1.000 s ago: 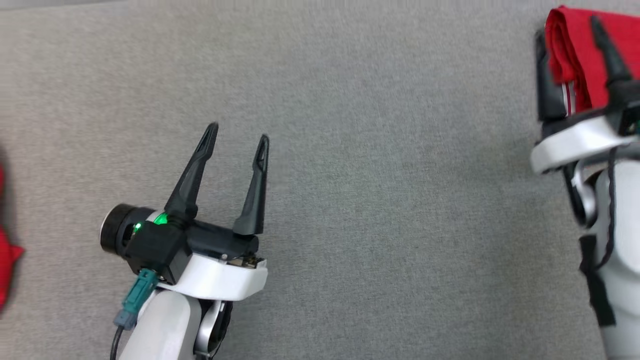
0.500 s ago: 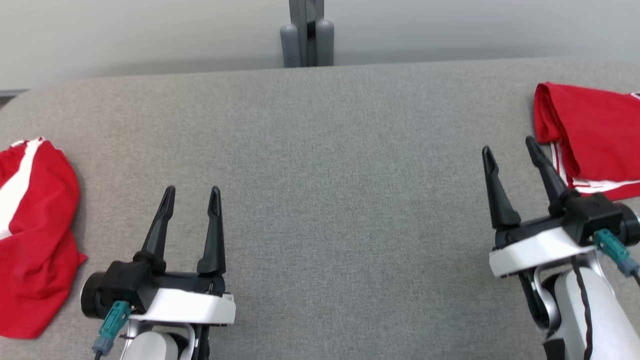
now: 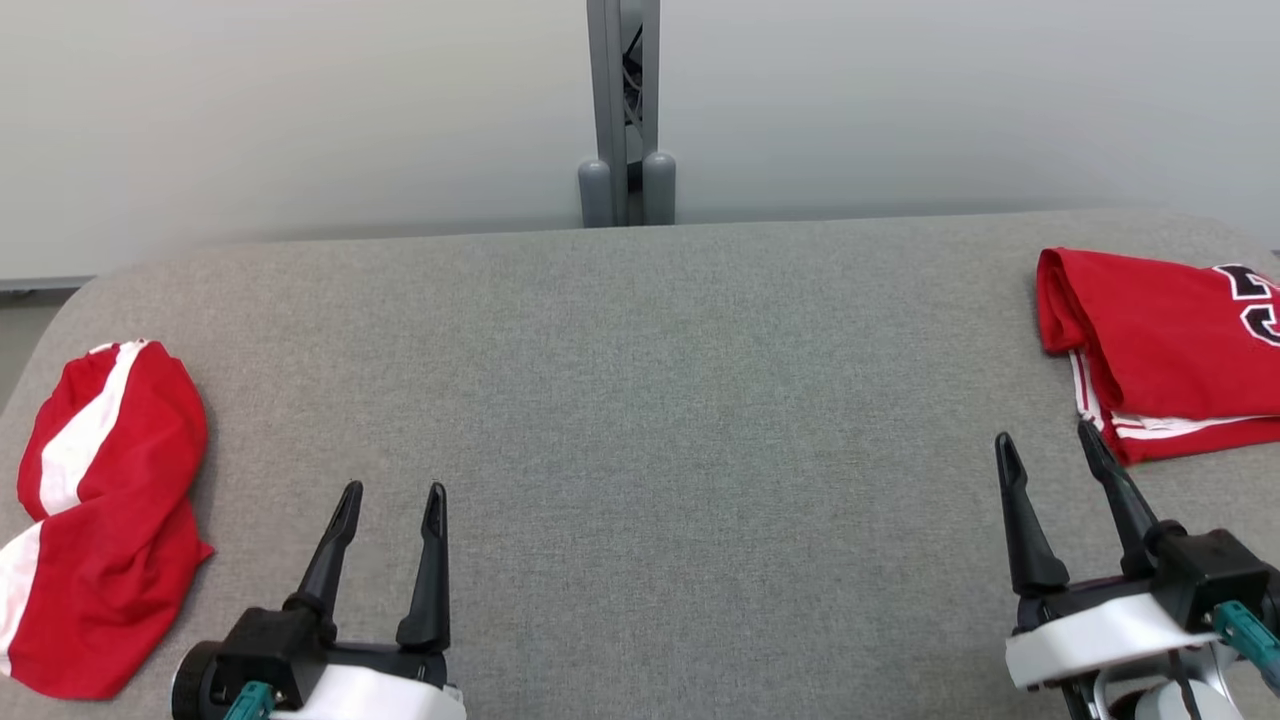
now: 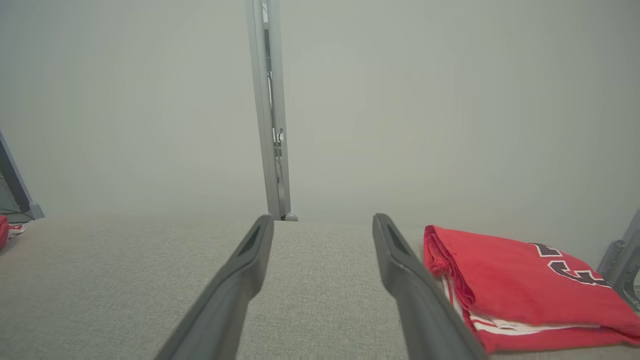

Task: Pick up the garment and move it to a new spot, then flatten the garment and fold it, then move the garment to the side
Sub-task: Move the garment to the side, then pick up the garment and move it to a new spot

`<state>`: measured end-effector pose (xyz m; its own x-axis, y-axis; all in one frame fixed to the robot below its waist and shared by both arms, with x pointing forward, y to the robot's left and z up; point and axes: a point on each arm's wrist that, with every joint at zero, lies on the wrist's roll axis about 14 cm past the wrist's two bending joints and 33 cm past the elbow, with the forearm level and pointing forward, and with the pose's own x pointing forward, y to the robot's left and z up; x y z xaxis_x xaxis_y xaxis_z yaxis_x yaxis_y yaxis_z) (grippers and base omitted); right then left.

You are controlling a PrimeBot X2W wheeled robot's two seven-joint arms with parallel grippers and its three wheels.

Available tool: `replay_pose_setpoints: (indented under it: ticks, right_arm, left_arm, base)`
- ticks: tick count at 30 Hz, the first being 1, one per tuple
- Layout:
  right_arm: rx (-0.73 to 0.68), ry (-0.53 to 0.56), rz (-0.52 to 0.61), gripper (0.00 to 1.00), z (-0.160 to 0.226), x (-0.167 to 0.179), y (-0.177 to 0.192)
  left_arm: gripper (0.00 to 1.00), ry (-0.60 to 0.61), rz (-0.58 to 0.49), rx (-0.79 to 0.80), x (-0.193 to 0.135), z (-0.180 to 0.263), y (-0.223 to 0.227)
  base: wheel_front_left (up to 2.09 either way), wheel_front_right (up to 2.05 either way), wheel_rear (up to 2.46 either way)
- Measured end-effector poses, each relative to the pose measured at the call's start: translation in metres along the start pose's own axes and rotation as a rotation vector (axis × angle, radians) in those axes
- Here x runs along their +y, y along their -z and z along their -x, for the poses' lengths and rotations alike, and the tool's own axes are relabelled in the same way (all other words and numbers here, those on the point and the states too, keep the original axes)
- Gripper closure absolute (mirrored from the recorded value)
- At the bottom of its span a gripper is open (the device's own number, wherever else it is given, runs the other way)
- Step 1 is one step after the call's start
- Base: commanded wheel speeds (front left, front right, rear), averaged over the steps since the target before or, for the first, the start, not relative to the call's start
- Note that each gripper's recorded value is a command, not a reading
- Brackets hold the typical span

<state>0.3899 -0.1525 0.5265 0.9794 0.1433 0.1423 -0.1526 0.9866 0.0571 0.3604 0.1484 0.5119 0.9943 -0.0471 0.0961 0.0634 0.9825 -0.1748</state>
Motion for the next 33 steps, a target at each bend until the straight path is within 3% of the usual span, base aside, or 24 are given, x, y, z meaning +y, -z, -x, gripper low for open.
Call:
replay_pose_setpoints:
  ticks: [8, 33]
  right_arm:
    - [0.019, 0.019, -0.004, 0.0, 0.017, -0.003, 0.005]
    - [0.024, -0.023, -0.031, 0.0, 0.011, 0.012, 0.008]
  left_arm:
    - [0.0, 0.006, 0.0, 0.01, -0.003, 0.007, 0.003]
    - [0.0, -0.046, -0.01, 0.002, 0.01, 0.015, -0.001]
  base:
    - [0.0, 0.0, 0.0]
    - [0.0, 0.0, 0.0]
